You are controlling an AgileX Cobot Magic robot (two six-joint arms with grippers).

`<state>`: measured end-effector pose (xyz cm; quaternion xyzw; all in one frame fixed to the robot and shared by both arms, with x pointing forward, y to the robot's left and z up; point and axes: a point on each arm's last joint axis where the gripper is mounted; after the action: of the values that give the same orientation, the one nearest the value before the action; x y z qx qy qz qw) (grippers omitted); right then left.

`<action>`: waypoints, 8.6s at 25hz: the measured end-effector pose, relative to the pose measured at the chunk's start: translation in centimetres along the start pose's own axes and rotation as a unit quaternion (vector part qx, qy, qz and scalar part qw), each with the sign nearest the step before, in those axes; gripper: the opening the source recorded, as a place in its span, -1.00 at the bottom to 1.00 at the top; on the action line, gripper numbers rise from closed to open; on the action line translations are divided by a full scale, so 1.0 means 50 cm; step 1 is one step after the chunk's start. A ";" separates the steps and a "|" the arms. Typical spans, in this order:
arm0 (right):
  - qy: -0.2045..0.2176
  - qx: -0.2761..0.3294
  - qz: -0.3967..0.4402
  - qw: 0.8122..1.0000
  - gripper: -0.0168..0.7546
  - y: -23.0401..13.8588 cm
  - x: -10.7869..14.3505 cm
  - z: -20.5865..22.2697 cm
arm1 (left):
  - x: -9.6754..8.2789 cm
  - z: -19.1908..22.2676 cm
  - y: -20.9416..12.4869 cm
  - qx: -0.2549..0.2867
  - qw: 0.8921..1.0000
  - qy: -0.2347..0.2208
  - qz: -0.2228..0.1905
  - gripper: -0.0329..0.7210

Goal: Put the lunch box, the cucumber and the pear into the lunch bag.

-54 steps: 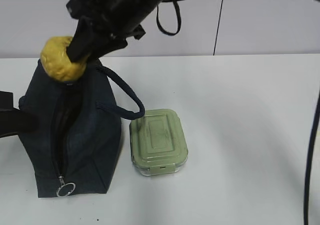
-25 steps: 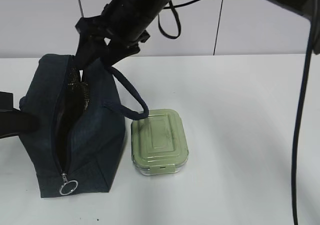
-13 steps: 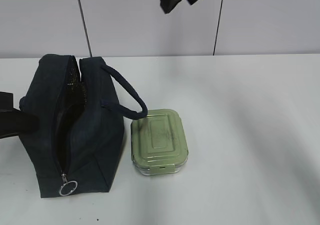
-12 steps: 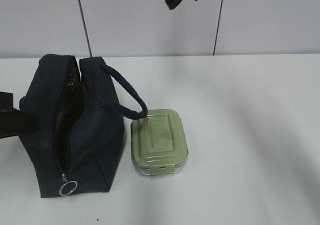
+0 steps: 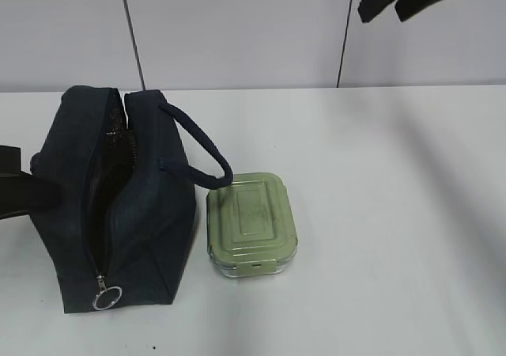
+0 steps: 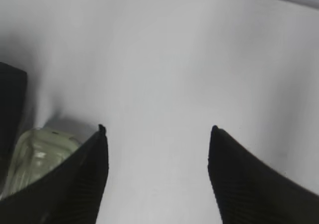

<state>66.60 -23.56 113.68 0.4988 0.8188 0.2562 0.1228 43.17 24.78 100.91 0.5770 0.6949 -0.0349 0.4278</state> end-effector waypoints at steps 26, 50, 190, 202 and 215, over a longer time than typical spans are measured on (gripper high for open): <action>0.372 0.023 0.086 0.924 0.31 -0.308 0.070 0.256 | -0.002 0.000 -0.004 0.010 1.000 -0.006 0.001 -0.95; 0.391 -0.051 0.139 0.908 0.32 -0.275 0.072 0.245 | -0.003 0.000 -0.004 0.011 1.000 -0.007 0.001 -0.95; 0.488 -0.143 -0.021 0.861 0.00 -0.043 0.413 0.154 | -0.005 0.000 -0.008 0.022 1.000 -0.013 0.002 -0.95; 0.457 -0.087 0.033 0.885 0.00 -0.072 0.384 0.290 | -0.002 0.000 -0.007 0.022 1.000 -0.008 0.005 -0.95; 0.325 0.018 -0.006 0.946 0.03 -0.110 0.349 0.328 | -0.005 0.000 -0.008 0.023 1.000 -0.015 -0.001 -0.95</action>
<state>61.69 -5.41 97.91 0.3862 0.8217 0.3884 -0.1576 42.82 24.48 100.89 0.5850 0.6884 -0.0599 0.4246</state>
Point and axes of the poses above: a point on each arm's last joint axis where the gripper is mounted, z pointing out along that axis toward the gripper, x along the wrist's bending axis when the last joint is at zero, y = z × x, and after that the axes turned 10 degrees about -z, right-handed
